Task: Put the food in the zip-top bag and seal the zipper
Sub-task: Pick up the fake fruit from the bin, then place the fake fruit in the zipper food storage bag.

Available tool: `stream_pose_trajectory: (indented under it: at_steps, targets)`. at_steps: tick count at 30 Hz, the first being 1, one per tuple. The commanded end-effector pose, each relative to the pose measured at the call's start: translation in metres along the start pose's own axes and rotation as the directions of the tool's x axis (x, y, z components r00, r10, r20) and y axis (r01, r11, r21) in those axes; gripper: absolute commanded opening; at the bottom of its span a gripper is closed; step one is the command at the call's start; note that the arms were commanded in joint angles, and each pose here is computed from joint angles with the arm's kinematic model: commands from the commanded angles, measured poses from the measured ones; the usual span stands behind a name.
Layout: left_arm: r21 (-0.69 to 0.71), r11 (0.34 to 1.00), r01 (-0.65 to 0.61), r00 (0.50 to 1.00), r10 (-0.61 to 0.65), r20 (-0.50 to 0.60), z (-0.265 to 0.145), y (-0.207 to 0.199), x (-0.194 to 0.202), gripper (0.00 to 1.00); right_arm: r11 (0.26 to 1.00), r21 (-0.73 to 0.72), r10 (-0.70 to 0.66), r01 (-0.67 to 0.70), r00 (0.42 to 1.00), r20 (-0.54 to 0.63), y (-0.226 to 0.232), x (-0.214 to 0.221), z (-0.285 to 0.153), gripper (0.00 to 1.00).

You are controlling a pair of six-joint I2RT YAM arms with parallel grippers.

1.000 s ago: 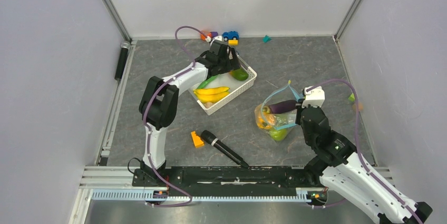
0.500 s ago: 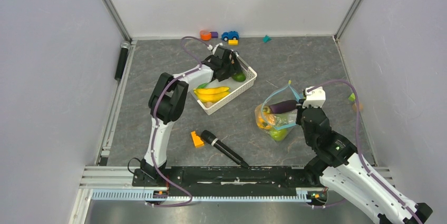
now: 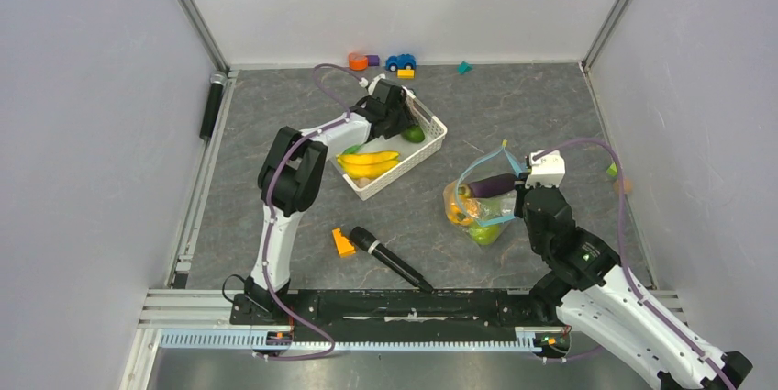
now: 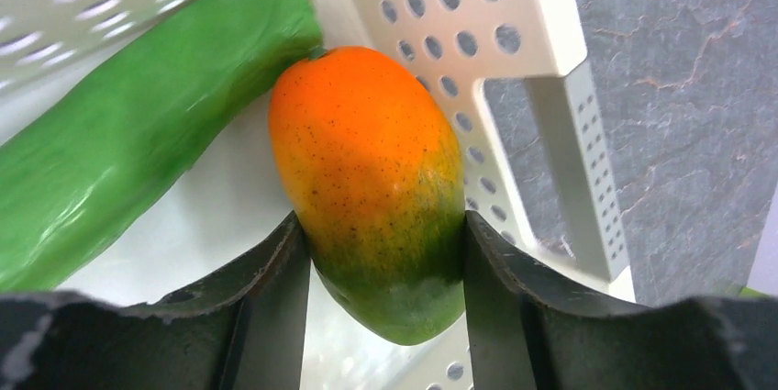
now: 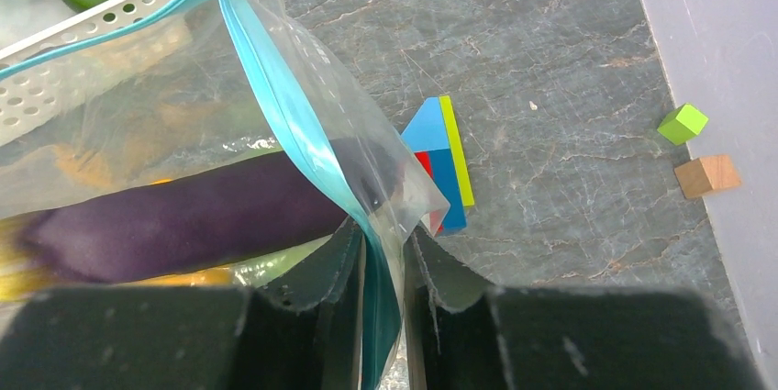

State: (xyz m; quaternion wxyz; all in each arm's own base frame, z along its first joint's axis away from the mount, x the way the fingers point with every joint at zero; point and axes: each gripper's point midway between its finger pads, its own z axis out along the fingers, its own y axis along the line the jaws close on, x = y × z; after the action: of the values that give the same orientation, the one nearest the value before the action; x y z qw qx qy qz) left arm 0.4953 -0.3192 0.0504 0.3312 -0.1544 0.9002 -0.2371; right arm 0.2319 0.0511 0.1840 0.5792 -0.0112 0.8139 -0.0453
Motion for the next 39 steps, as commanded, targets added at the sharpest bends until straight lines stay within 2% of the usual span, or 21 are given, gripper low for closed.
stream_pose_trajectory:
  at_steps: [1, 7, 11, 13, 15, 16, 19, 22, 28, 30, 33, 35, 39]
  targets:
    - [0.049, 0.997, -0.059, 0.994, 0.055, 0.091, -0.047, -0.018, -0.032, 0.22, 1.0, 0.001, 0.0, 0.0, 1.0, 0.01, 0.001, -0.005, 0.001, 0.25]
    - [0.137, 0.977, -0.165, 0.971, 0.137, 0.198, -0.117, -0.044, -0.051, 0.2, 1.0, -0.014, 0.001, -0.001, 0.999, 0.033, 0.002, -0.017, -0.002, 0.25]
    - [0.283, 0.914, -0.29, 0.948, 0.235, 0.214, -0.164, -0.081, -0.038, 0.2, 1.0, -0.025, 0.005, -0.003, 0.999, 0.048, 0.004, -0.023, -0.003, 0.25]
    - [0.413, 0.832, -0.37, 0.927, 0.303, 0.219, -0.19, -0.109, -0.02, 0.21, 0.999, -0.033, 0.009, -0.007, 0.999, 0.053, 0.005, -0.026, -0.003, 0.25]
    - [0.593, 0.673, -0.441, 0.896, 0.365, 0.252, -0.222, -0.144, 0.003, 0.24, 0.999, -0.045, 0.013, -0.011, 0.998, 0.057, 0.006, -0.029, -0.005, 0.25]
    - [0.682, 0.57, -0.458, 0.879, 0.404, 0.253, -0.241, -0.159, 0.021, 0.24, 0.999, -0.052, 0.015, -0.012, 0.998, 0.059, 0.007, -0.029, -0.006, 0.25]
    - [0.815, 0.311, -0.489, 0.819, 0.486, 0.305, -0.29, -0.191, 0.067, 0.25, 0.998, -0.059, 0.025, -0.021, 0.997, 0.07, 0.007, -0.031, -0.007, 0.25]
    - [0.824, 0.2, -0.53, 0.757, 0.55, 0.353, -0.308, -0.201, 0.103, 0.28, 0.997, -0.071, 0.034, -0.029, 0.996, 0.077, 0.008, -0.033, -0.009, 0.25]
    - [0.81, 0.125, -0.573, 0.7, 0.588, 0.405, -0.322, -0.201, 0.129, 0.31, 0.994, -0.101, 0.06, -0.05, 0.994, 0.094, 0.01, -0.036, -0.014, 0.25]
    - [0.8, 0.084, -0.594, 0.666, 0.609, 0.431, -0.324, -0.197, 0.143, 0.36, 0.994, -0.099, 0.065, -0.055, 0.993, 0.097, 0.009, -0.036, -0.014, 0.26]
    - [0.765, 0.028, -0.643, 0.585, 0.663, 0.467, -0.318, -0.191, 0.168, 0.45, 0.994, -0.104, 0.055, -0.046, 0.994, 0.094, 0.01, -0.036, -0.013, 0.26]
    - [0.71, 0.07, -0.701, 0.555, 0.679, 0.481, -0.304, -0.192, 0.167, 0.47, 0.993, -0.109, 0.051, -0.041, 0.995, 0.088, 0.012, -0.036, -0.013, 0.26]
    - [0.647, 0.184, -0.74, 0.558, 0.705, 0.438, -0.277, -0.195, 0.155, 0.46, 0.991, -0.129, 0.054, -0.042, 0.995, 0.088, 0.015, -0.039, -0.015, 0.26]
